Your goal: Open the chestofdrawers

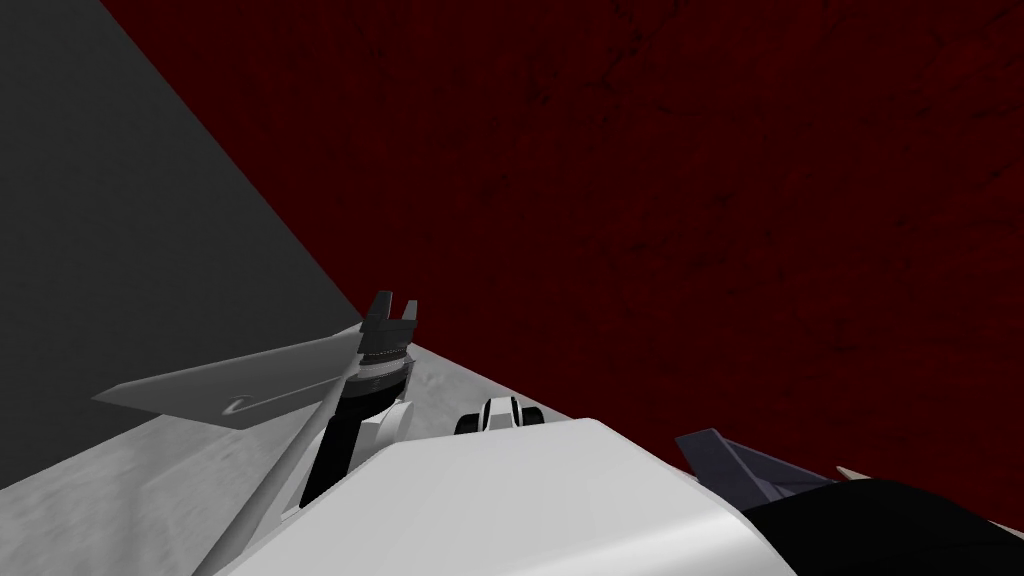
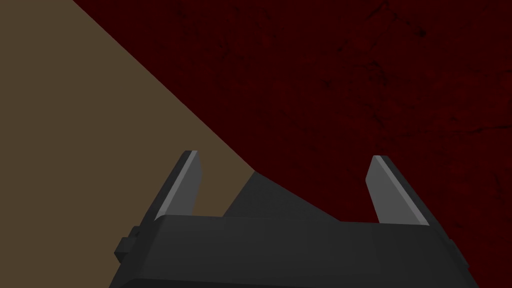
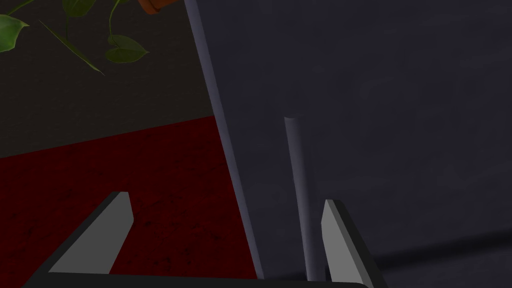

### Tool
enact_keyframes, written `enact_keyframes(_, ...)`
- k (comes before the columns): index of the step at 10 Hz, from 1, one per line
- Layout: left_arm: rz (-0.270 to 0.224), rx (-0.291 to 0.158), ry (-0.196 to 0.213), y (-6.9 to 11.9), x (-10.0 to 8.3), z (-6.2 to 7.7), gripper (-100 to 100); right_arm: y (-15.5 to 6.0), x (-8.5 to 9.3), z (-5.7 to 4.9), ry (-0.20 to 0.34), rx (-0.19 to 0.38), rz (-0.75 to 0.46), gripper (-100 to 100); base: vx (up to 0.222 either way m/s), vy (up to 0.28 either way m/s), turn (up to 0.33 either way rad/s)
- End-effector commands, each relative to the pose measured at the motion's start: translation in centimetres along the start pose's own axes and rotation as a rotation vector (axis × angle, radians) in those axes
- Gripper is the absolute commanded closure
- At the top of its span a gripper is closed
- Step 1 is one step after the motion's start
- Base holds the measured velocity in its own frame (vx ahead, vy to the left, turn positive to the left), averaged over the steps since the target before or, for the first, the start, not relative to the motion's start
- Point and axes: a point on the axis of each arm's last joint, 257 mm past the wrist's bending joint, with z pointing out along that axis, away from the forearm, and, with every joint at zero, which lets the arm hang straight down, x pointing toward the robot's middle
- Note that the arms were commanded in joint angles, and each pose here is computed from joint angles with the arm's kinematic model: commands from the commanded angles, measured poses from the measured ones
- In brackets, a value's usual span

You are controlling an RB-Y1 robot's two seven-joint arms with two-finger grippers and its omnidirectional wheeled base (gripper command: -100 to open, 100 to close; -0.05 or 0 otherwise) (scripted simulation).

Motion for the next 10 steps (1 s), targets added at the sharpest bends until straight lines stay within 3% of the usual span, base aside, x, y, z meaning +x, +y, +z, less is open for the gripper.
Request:
enact_keyframes(1, 0.0, 0.0, 0.0, 0.0, 0.0, 0.0, 0, -1.2, -1.0, 2.1, 0.001, -0.006, -0.001, -100, 0.015, 0.086, 0.002)
enact_keyframes(2, 0.0, 0.0, 0.0, 0.0, 0.0, 0.0, 0, -1.7, -1.3, 2.8, 0.001, -0.009, -0.001, -100, 0.017, 0.097, 0.01)
enact_keyframes(4, 0.0, 0.0, 0.0, 0.0, 0.0, 0.0, 0, -1.0, -0.9, 2.5, 0.004, -0.022, 0.0, -100, 0.004, 0.04, 0.001)
enact_keyframes(5, 0.0, 0.0, 0.0, 0.0, 0.0, 0.0, 0, -0.8, -0.9, 2.4, 0.004, -0.027, -0.001, 0, 0.0, 0.0, 0.0)
enact_keyframes(10, 0.0, 0.0, 0.0, 0.0, 0.0, 0.0, 0, -0.1, -0.8, 2.0, 0.006, -0.044, -0.001, 0, 0.0, 0.0, 0.0)
